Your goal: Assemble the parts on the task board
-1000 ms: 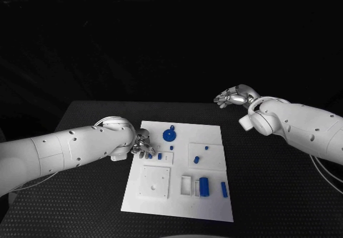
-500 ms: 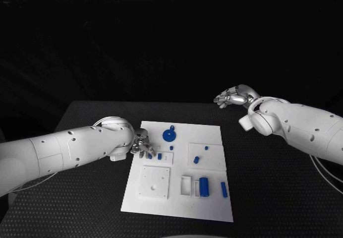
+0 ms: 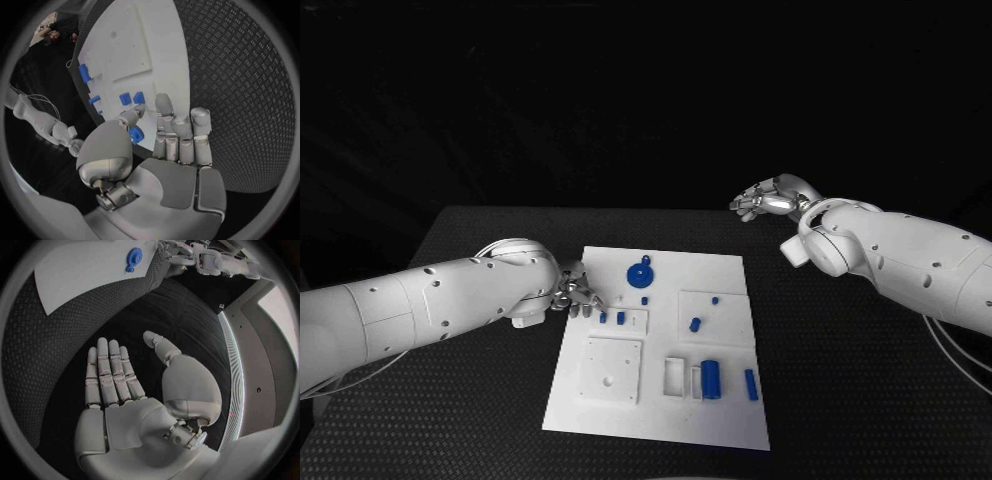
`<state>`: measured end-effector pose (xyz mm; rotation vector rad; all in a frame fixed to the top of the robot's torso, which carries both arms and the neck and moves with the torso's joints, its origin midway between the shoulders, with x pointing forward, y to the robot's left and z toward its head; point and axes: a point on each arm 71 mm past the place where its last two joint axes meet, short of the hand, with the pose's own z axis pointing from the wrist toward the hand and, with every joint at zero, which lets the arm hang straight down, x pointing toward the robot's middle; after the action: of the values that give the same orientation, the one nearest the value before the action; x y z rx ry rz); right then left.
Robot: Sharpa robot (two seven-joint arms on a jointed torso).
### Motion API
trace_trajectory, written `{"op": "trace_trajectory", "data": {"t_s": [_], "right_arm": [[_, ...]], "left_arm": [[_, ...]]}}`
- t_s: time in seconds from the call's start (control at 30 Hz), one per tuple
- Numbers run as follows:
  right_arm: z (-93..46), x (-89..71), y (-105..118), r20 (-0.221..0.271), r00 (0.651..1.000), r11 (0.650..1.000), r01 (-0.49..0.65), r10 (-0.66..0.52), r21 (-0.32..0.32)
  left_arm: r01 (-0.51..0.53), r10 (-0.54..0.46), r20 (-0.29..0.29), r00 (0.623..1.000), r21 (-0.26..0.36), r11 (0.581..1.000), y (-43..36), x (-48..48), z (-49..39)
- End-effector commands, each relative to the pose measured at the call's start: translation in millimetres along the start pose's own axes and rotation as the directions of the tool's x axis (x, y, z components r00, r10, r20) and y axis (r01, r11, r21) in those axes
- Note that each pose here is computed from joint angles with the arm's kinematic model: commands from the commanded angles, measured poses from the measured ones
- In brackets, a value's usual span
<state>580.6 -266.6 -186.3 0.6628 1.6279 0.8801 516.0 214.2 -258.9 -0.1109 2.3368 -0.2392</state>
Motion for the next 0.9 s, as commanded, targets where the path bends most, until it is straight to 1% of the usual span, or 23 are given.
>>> {"op": "trace_trajectory", "data": {"t_s": [0.03,0.13,0.17,0.23,0.3,0.37,0.43,0.47,0.5,0.53,0.57,0.6,0.63,0.67,0.7,0.73,0.77,0.83,0.9], "right_arm": [[-0.3,1.8,0,-0.008,1.000,1.000,-0.003,0.003,-0.006],[-0.8,1.5,0,-0.008,1.000,1.000,-0.003,0.003,-0.005],[-1.0,1.4,0,-0.009,1.000,1.000,-0.003,0.003,-0.005],[-1.4,1.2,0,-0.009,1.000,1.000,-0.003,0.003,-0.005],[-1.7,0.9,-1,-0.010,1.000,1.000,-0.002,0.002,-0.004],[-1.7,0.6,-1,-0.009,1.000,1.000,-0.002,0.002,-0.004],[-1.7,0.6,-1,-0.009,1.000,1.000,-0.002,0.002,-0.004],[-1.8,0.6,-1,-0.009,1.000,1.000,-0.002,0.002,-0.004],[-1.8,0.7,-1,-0.009,1.000,1.000,-0.002,0.002,-0.004],[-1.8,1.0,-1,-0.010,1.000,1.000,-0.002,0.002,-0.005],[-1.8,1.0,-1,-0.010,1.000,1.000,-0.002,0.002,-0.005],[-1.8,1.3,0,-0.011,1.000,1.000,-0.002,0.002,-0.005],[-1.8,1.5,0,-0.011,1.000,1.000,-0.003,0.002,-0.006],[-1.8,1.6,0,-0.012,1.000,1.000,-0.003,0.003,-0.006],[-1.6,2.2,0,-0.013,1.000,1.000,-0.003,0.003,-0.007],[-1.5,3.2,1,-0.016,1.000,1.000,-0.003,0.003,-0.009],[-1.5,3.8,1,-0.017,1.000,1.000,-0.004,0.004,-0.010],[-1.7,4.4,2,-0.018,1.000,1.000,-0.004,0.004,-0.012],[-1.6,5.3,2,-0.020,1.000,1.000,-0.004,0.004,-0.014]], "left_arm": [[0.114,-0.115,0.016,0.993,0.016,0.993,0.6,-2.0,-0.7],[0.203,-0.206,0.049,0.977,0.052,0.978,4.6,-8.1,-2.8],[0.252,-0.258,0.067,0.964,0.087,0.964,6.0,-11.8,-4.0],[0.302,-0.317,0.113,0.941,0.133,0.944,7.0,-18.8,-6.3],[0.297,-0.327,0.173,0.929,0.180,0.938,5.7,-26.7,-9.1],[0.259,-0.314,0.241,0.918,0.237,0.937,1.3,-33.4,-12.2],[0.218,-0.314,0.292,0.903,0.317,0.923,-6.2,-37.4,-15.0],[0.192,-0.305,0.312,0.900,0.345,0.919,-9.8,-38.4,-16.0],[0.166,-0.298,0.326,0.897,0.376,0.912,-14.5,-39.0,-17.1],[0.137,-0.294,0.335,0.896,0.420,0.897,-19.4,-39.1,-18.3],[0.105,-0.280,0.349,0.894,0.444,0.890,-23.6,-38.8,-19.1],[0.063,-0.262,0.369,0.892,0.473,0.879,-29.7,-39.0,-20.2],[0.036,-0.250,0.380,0.891,0.490,0.871,-33.2,-39.0,-20.8],[0.011,-0.238,0.391,0.889,0.502,0.865,-36.4,-38.9,-21.2],[-0.026,-0.217,0.408,0.887,0.514,0.858,-41.8,-38.4,-21.6],[-0.074,-0.167,0.417,0.893,0.504,0.860,-48.2,-35.4,-20.4],[-0.094,-0.144,0.426,0.893,0.490,0.867,-50.7,-34.2,-19.6],[-0.137,-0.112,0.448,0.887,0.487,0.862,-57.6,-33.4,-17.7],[-0.178,-0.080,0.467,0.881,0.484,0.857,-61.8,-32.1,-16.6]]}}
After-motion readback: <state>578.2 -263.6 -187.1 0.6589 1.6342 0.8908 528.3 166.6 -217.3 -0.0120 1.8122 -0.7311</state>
